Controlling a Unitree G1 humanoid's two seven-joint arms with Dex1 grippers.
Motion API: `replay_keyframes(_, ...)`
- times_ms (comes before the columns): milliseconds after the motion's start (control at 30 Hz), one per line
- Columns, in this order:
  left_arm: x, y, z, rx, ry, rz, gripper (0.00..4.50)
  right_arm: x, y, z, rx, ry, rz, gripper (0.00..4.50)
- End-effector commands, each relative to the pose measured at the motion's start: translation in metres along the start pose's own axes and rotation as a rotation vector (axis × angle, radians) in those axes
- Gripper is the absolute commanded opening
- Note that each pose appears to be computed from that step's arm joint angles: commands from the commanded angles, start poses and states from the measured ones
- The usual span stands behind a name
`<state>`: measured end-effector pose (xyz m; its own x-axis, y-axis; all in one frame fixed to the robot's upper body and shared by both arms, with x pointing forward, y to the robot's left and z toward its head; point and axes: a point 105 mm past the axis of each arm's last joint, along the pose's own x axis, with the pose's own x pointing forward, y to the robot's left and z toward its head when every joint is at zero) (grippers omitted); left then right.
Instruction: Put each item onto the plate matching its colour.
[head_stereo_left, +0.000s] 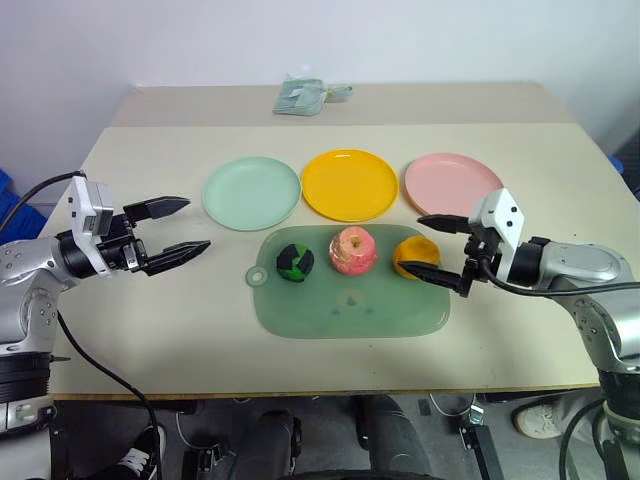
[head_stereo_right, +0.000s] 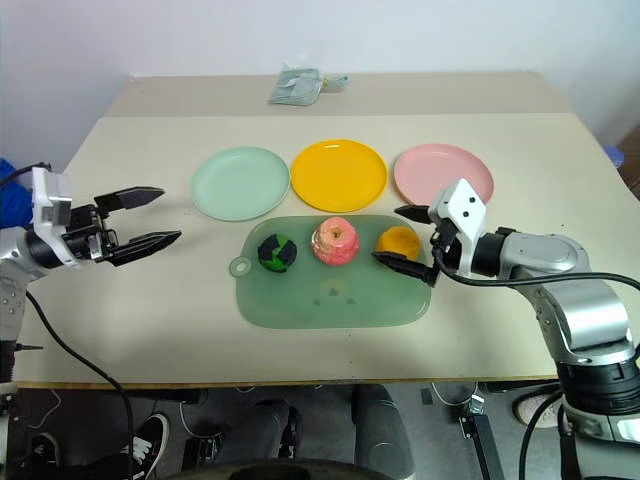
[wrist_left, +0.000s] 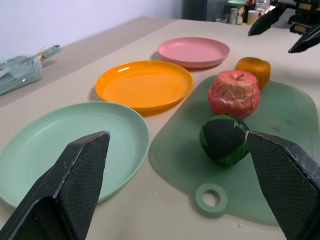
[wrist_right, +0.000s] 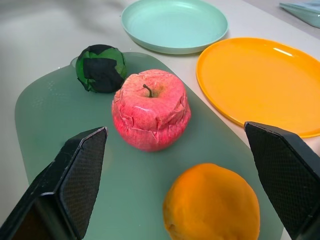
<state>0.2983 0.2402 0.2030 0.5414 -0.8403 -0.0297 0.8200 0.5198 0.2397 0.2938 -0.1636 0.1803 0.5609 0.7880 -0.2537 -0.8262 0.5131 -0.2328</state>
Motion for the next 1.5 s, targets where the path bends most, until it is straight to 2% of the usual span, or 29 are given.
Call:
replay_keyframes(33,-0.002,0.005,0.014,0.05,-0.046,0.019,4.5,0.002,-0.002,0.014,-0.048,-0.045,-0.001,4.47)
replay_keyframes(400,0.003,0.011,0.017,0.071,-0.083,0.039,4.5,0.001,-0.009,0.022,-0.059,-0.072,0.005,4.47)
replay_keyframes(600,0.012,0.005,0.013,0.0,-0.106,-0.027,4.5,-0.006,-0.003,0.025,-0.052,-0.071,0.052,4.47)
replay_keyframes(833,0.066,-0.027,-0.005,-0.067,-0.144,-0.208,4.5,-0.014,0.009,0.035,-0.052,-0.072,0.075,4.47)
replay_keyframes(1100,0.107,-0.053,-0.038,0.02,-0.018,-0.308,4.5,-0.014,0.011,0.034,-0.057,-0.063,0.048,4.47)
replay_keyframes(1300,0.126,-0.053,-0.057,0.13,0.038,-0.294,4.5,-0.018,0.008,0.032,-0.059,-0.045,0.027,4.47)
replay_keyframes(1467,0.133,-0.049,-0.075,0.108,0.096,-0.265,4.5,-0.017,0.004,0.033,-0.066,-0.051,0.009,4.47)
replay_keyframes(1500,0.136,-0.049,-0.077,0.087,0.093,-0.261,4.23,-0.017,0.003,0.033,-0.067,-0.052,0.006,4.49)
